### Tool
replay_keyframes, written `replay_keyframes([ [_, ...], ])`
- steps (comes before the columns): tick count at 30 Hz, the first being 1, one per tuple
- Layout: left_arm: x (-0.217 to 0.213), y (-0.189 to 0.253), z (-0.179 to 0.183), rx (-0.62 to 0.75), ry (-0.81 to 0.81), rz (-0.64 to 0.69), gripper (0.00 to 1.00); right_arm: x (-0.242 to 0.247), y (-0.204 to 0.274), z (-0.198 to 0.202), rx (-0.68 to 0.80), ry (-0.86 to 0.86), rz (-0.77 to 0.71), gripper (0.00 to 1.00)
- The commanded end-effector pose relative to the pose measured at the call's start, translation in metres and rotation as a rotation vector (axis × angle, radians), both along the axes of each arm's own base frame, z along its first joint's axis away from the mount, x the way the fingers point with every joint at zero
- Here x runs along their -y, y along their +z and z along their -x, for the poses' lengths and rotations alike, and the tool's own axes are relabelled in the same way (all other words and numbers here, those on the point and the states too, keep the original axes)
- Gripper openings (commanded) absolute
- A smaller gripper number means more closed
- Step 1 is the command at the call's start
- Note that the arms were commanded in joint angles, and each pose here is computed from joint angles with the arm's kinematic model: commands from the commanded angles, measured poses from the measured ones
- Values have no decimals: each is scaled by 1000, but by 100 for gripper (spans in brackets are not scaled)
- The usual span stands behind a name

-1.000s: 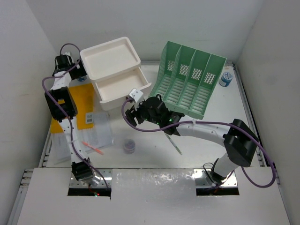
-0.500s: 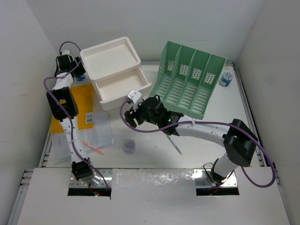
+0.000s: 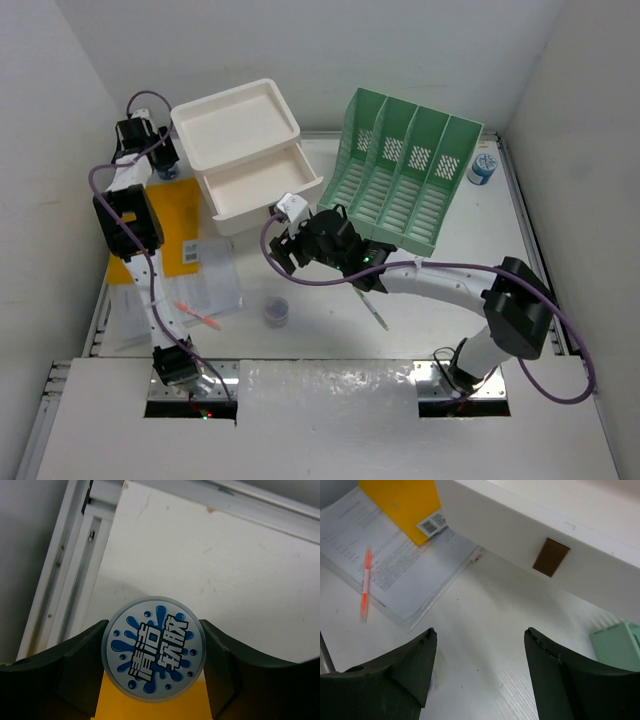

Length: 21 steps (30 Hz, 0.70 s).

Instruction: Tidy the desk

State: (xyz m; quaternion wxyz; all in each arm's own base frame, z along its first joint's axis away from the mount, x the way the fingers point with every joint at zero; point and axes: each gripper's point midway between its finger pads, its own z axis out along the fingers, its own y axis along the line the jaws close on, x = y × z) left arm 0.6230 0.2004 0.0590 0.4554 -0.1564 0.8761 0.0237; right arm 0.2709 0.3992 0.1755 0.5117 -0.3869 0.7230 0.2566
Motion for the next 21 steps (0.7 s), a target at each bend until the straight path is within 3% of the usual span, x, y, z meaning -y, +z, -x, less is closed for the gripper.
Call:
replay_keyframes([
  [1,-26,120,18,155,14,-24,0,11,34,-1,76,-54,-81,69],
  [5,-31,209,44,289,8,-15,0,21,34,3,85,-69,-107,70],
  [10,0,260,70,329,-83,3,0,30,27,10,76,-69,-112,70],
  [15,19,338,123,446,-151,-85,0,60,27,13,80,-146,-83,71],
  [17,43,371,148,509,-258,-85,0,69,27,14,87,-167,-69,71],
  [20,107,396,180,578,-538,91,0,74,42,17,115,-159,-90,72],
  [21,140,392,194,585,-697,244,0,70,59,20,128,-131,-129,73],
])
